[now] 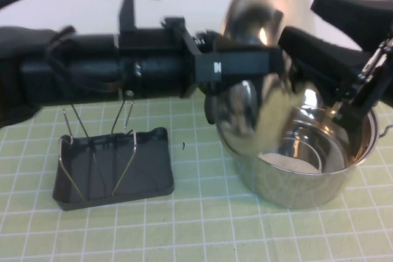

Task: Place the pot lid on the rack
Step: Place the pot lid on the pot rack

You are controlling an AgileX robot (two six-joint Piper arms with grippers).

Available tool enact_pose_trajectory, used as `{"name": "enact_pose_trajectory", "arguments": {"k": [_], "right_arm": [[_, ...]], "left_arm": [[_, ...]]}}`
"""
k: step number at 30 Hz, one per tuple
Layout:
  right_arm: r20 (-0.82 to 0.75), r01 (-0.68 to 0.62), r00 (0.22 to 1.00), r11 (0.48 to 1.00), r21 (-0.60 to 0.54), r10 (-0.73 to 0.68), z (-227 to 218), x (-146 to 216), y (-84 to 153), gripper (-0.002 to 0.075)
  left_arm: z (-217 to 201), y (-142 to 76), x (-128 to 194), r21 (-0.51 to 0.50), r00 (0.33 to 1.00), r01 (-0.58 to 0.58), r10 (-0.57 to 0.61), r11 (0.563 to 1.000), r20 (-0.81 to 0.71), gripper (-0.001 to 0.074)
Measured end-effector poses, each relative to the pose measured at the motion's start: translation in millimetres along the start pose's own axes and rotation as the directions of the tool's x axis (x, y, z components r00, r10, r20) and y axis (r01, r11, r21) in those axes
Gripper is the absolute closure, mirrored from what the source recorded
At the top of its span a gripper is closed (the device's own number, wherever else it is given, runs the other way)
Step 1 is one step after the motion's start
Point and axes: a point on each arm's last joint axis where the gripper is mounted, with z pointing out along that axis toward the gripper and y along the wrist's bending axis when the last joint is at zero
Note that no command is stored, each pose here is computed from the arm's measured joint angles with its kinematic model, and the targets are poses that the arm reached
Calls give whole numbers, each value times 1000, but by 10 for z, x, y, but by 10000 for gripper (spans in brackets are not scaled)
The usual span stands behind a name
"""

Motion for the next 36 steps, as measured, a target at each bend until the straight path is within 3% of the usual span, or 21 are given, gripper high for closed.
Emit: {"name": "enact_pose_trajectory", "arguments": {"k": [3,7,9,12,16,22,31,36], "right_arm": [[17,17,1000,1000,-7,-17,-21,-47,17,221],[-6,96,995,995,6,-96,-73,-101,31,221],[-32,125,992,992,30,-124,-108,-125,24,221],[-95,142,986,987,74,-135,-137,-105,-12,221],[-176,153,976,981,120,-131,-155,-43,-62,221],[-203,156,971,979,132,-127,-155,-12,-80,221],[-199,101,977,985,139,-72,-153,-6,-78,220],[-216,125,971,986,114,-98,-153,8,-61,220]], "left_arm": [[-158,-219,-83,-94,991,-125,129,988,40,668],[-471,-554,-111,-285,937,-339,349,897,-14,668],[-617,-661,-101,-377,925,-365,376,851,-46,668],[-763,-680,-30,-493,946,-319,303,810,-115,668],[-847,-561,24,-603,954,-301,231,738,-193,668],[-750,-301,-3,-649,960,-279,193,707,-203,668],[-507,347,111,-710,954,-252,43,658,-298,668],[-472,529,129,-745,951,-258,26,615,-307,668]]}}
